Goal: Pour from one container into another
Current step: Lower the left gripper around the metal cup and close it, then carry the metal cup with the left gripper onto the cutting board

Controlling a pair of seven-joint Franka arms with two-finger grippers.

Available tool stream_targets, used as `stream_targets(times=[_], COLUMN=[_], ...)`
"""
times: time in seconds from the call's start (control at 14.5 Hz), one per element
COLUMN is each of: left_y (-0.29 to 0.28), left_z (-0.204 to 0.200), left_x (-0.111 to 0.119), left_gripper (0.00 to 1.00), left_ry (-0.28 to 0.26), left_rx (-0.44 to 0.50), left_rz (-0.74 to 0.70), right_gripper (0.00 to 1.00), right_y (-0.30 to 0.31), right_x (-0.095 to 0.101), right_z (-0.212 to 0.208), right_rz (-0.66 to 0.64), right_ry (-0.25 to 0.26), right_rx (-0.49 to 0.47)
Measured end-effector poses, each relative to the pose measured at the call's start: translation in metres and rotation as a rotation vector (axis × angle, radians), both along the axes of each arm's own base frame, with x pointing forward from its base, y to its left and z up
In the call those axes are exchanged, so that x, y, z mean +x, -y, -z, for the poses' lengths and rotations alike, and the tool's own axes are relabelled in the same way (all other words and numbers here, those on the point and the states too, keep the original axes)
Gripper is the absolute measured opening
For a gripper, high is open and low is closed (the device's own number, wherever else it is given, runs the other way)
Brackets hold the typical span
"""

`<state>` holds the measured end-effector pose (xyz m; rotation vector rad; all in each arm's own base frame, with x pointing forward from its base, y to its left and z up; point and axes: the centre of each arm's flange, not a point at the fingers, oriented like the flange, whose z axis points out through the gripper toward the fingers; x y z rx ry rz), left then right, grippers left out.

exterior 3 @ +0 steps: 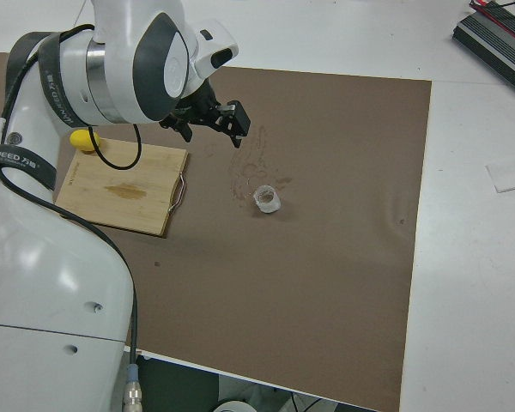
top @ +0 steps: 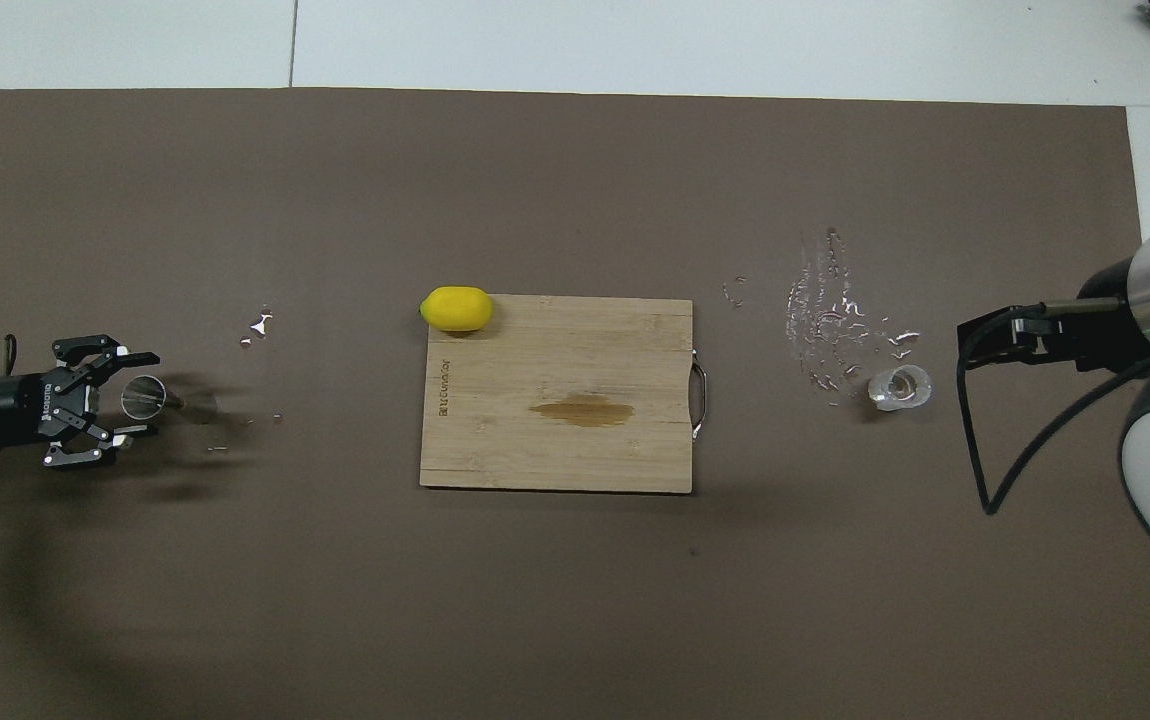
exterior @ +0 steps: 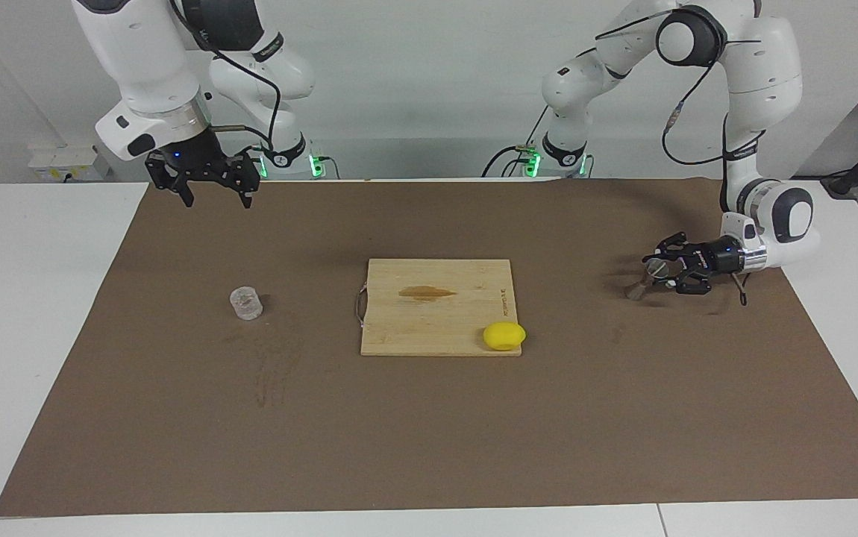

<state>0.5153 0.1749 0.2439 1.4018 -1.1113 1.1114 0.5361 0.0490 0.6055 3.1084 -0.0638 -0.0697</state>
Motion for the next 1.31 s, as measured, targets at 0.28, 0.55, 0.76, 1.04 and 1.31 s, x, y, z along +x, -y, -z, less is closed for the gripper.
stream_targets(times=[0.28,0.55,0.76,1.04,1.31], left_y=[-0.001,0.004,0.027,0.096,0.172], left_z=[0.0,-0.006,-0.018,-0.023,-0.024], left_x=[0.0,0.006,0.024,0.04,0.046], left_gripper=[0.5,0.5,0.5,0.5,0.5], left_ry=[0.001,0.019,0.052,0.043,0.007], left_rx=[0.001,0.0,-0.001,-0.032,-0.076], left_rz=[-0.003,0.012,0.056,0.173,0.267], right_gripper=[1.0,1.0,1.0,1.0,1.0], right_y=[0.0,0.0,0.0,0.0,0.0], right_x=[0.0,0.0,0.0,0.0,0.0], right_z=[0.0,0.0,0.0,0.0,0.0], right_rz=[0.0,0.0,0.0,0.0,0.0], right_ry=[0.0,0.0,0.0,0.0,0.0], right_rx=[0.0,0.0,0.0,0.0,0.0])
